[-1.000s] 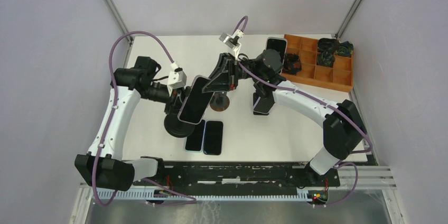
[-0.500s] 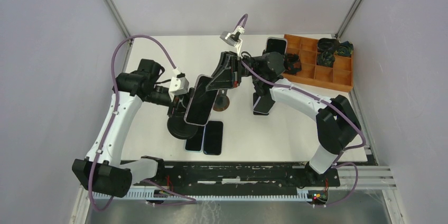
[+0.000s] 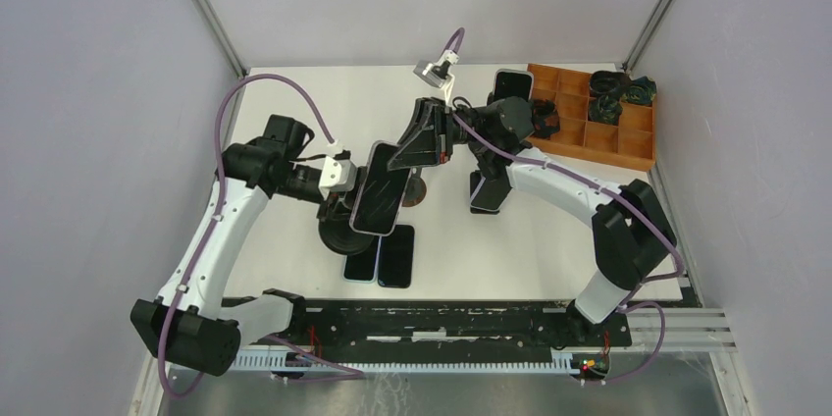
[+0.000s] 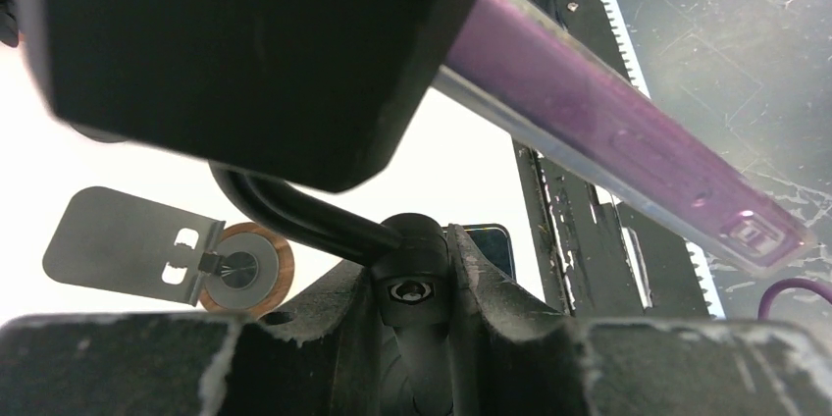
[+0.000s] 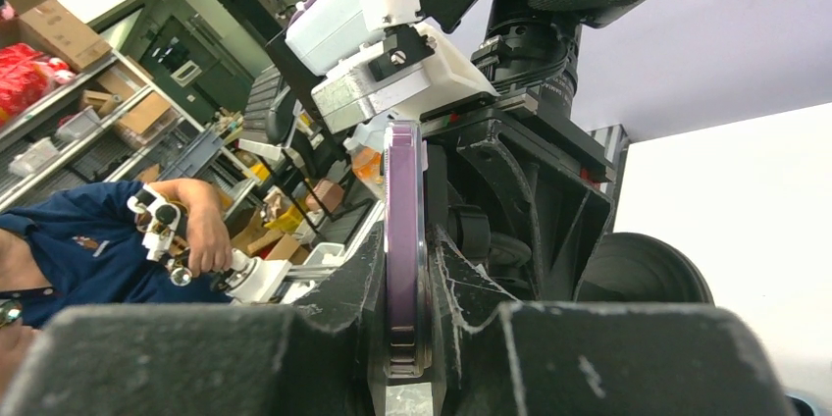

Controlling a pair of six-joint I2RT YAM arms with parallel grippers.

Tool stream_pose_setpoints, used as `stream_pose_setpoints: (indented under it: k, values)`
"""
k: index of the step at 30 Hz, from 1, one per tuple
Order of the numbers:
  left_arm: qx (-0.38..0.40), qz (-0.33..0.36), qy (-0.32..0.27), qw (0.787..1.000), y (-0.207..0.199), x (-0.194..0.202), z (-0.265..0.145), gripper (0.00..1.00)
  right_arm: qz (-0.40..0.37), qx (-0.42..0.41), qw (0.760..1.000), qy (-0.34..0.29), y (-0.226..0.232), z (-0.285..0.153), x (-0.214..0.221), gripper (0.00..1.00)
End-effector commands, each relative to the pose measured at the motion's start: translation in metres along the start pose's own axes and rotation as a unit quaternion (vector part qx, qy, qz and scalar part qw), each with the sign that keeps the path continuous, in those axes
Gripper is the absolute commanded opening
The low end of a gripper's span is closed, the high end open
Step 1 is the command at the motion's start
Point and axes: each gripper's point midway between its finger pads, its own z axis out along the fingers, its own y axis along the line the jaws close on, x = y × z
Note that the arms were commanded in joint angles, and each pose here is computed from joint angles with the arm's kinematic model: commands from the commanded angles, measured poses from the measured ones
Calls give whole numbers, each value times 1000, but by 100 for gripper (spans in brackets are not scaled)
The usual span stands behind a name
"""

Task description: Remove the phone from the phone stand

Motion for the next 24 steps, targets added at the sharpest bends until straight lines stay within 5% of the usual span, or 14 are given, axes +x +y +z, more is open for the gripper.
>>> stream_pose_setpoints:
  k: [1,24]
  values:
    - [33,-30,67,997,-36,28,-4,2,-186,24,967,-173,63,-24,-101,0]
    - [39,-4,94,995,-47,40,-5,2,-198,50,958,-202,64,-44,-116,0]
